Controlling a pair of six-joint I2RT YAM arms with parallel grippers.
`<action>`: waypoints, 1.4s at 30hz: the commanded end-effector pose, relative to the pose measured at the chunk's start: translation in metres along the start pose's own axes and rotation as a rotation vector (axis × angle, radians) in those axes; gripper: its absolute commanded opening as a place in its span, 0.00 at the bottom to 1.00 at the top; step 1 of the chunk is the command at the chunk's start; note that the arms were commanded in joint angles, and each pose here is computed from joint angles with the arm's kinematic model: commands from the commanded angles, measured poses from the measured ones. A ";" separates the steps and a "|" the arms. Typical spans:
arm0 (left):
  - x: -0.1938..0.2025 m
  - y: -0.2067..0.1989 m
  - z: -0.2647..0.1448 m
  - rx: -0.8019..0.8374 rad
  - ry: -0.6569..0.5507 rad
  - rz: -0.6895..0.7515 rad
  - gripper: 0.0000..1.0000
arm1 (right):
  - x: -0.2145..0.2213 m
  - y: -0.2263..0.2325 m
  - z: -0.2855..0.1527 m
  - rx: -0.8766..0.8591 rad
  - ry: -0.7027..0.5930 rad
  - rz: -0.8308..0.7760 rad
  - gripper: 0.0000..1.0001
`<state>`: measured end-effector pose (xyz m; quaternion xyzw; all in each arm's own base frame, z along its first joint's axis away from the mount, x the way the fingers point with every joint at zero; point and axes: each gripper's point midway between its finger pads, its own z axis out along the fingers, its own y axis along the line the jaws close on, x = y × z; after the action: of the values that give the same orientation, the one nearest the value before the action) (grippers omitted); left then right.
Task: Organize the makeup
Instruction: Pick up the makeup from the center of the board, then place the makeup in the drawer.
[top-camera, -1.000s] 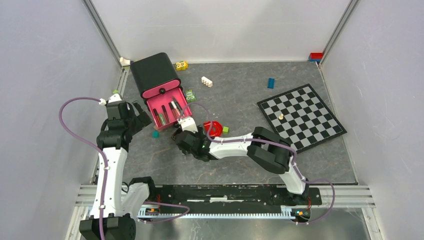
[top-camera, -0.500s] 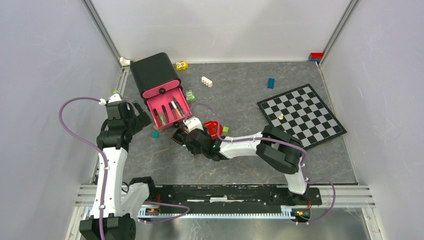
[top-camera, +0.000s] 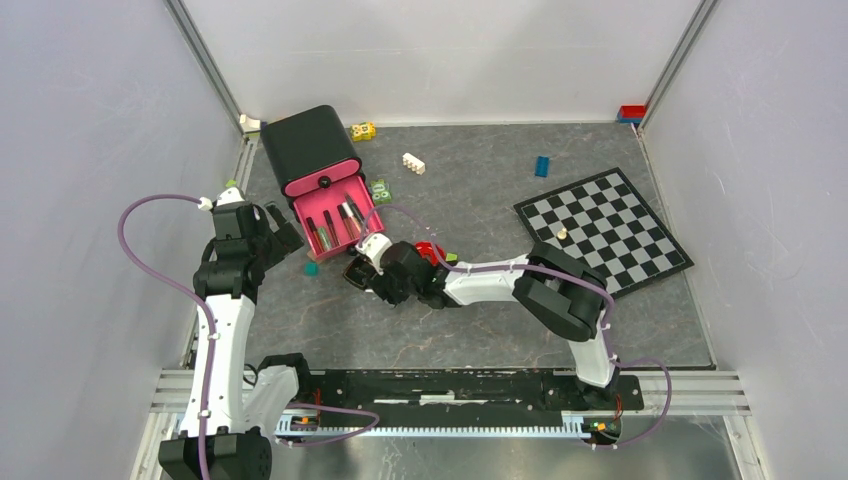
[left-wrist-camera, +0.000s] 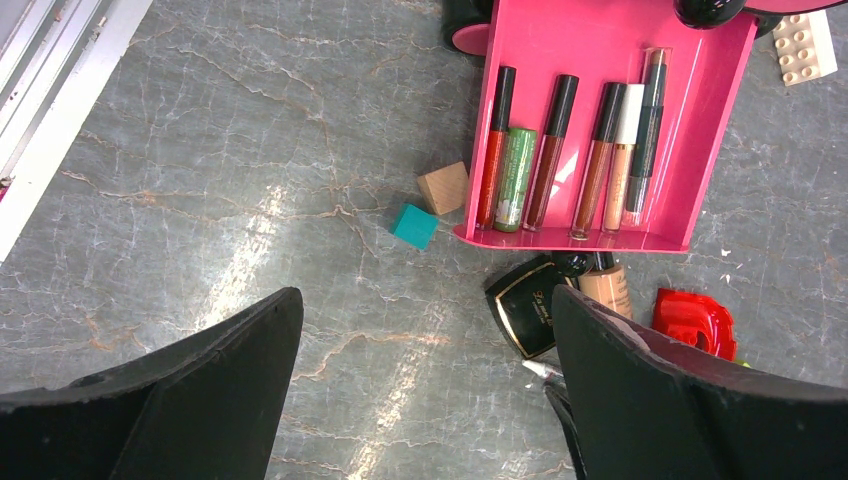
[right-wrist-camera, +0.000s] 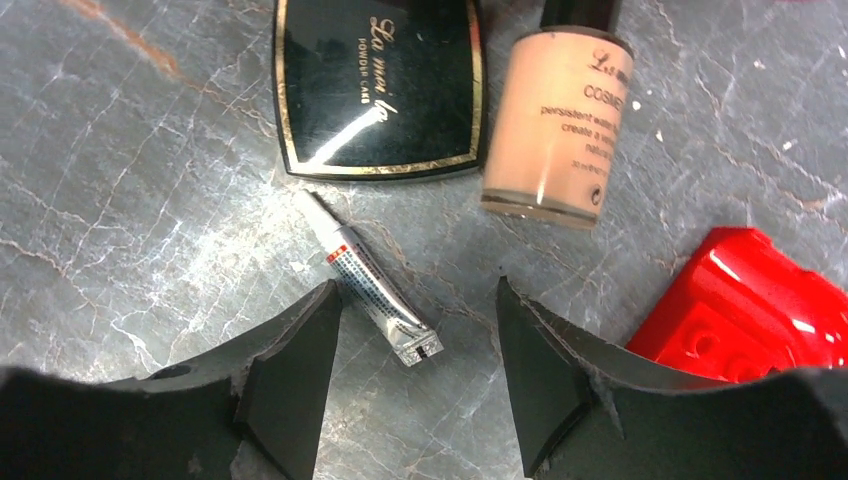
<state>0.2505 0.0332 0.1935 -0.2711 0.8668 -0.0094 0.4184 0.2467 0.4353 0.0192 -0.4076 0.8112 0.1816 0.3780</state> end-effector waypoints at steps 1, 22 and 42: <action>-0.011 -0.003 -0.001 0.015 -0.043 0.000 1.00 | 0.045 0.020 0.009 -0.159 0.137 -0.120 0.61; -0.012 -0.001 -0.001 0.007 -0.048 -0.001 1.00 | 0.019 0.021 -0.035 -0.186 0.054 -0.089 0.25; -0.012 -0.001 -0.003 0.011 -0.055 -0.002 1.00 | -0.135 -0.007 -0.039 -0.055 -0.168 0.079 0.25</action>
<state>0.2504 0.0332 0.1937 -0.2713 0.8665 -0.0094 0.4189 0.2553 0.4627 0.1253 -0.4193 0.7776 0.2498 0.3963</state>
